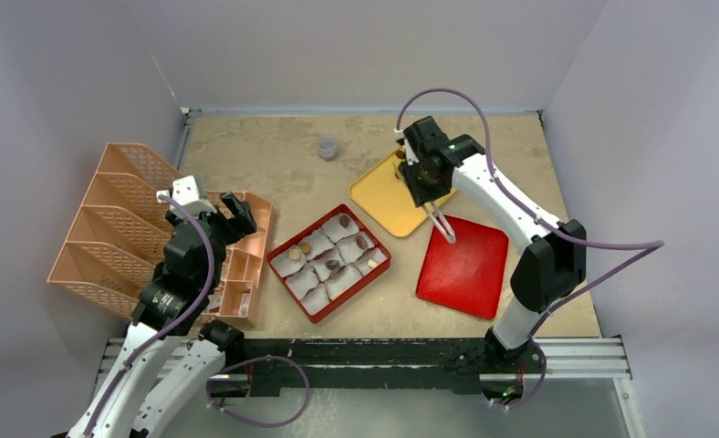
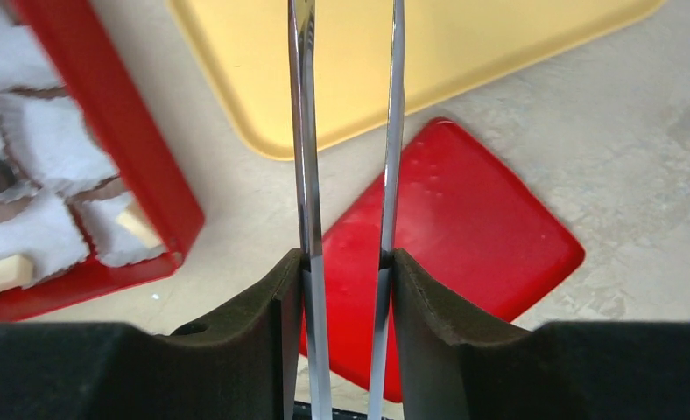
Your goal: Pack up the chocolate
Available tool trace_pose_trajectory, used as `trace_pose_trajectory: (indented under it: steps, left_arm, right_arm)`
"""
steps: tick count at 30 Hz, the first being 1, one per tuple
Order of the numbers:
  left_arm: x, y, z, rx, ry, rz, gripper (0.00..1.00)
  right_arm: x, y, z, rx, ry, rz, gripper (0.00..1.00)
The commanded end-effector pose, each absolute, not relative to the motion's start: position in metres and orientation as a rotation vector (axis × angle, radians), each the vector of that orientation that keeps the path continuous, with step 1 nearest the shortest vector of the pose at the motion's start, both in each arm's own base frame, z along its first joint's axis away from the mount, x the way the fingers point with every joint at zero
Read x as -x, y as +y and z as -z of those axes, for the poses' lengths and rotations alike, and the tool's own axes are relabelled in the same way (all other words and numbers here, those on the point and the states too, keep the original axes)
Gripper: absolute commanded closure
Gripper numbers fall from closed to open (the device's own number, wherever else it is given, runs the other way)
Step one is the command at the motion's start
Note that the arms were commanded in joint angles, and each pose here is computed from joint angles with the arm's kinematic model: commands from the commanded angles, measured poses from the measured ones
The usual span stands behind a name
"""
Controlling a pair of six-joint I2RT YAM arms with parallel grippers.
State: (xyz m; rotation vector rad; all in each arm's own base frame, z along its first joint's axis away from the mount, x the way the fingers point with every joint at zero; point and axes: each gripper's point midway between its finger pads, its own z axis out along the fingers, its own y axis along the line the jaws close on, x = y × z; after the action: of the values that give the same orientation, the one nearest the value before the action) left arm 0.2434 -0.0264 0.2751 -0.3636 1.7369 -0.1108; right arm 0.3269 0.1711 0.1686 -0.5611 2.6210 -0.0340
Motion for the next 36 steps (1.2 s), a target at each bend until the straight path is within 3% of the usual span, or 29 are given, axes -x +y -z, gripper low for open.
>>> trace_pose_trajectory:
  steps: [1,23,36]
  left_arm:
    - [-0.246,-0.029,-0.285,0.364,1.706,0.141,0.24]
    - [-0.247,-0.030,-0.283,0.361,1.716,0.135,0.24]
    - [-0.250,-0.031,-0.281,0.357,1.725,0.129,0.24]
  right_arm:
    - [-0.343,0.150,-0.169,0.529,2.613,0.007,0.59]
    - [-0.378,0.131,-0.102,0.460,2.751,-0.061,0.56]
    - [-0.382,0.135,-0.091,0.512,2.756,-0.088,0.54]
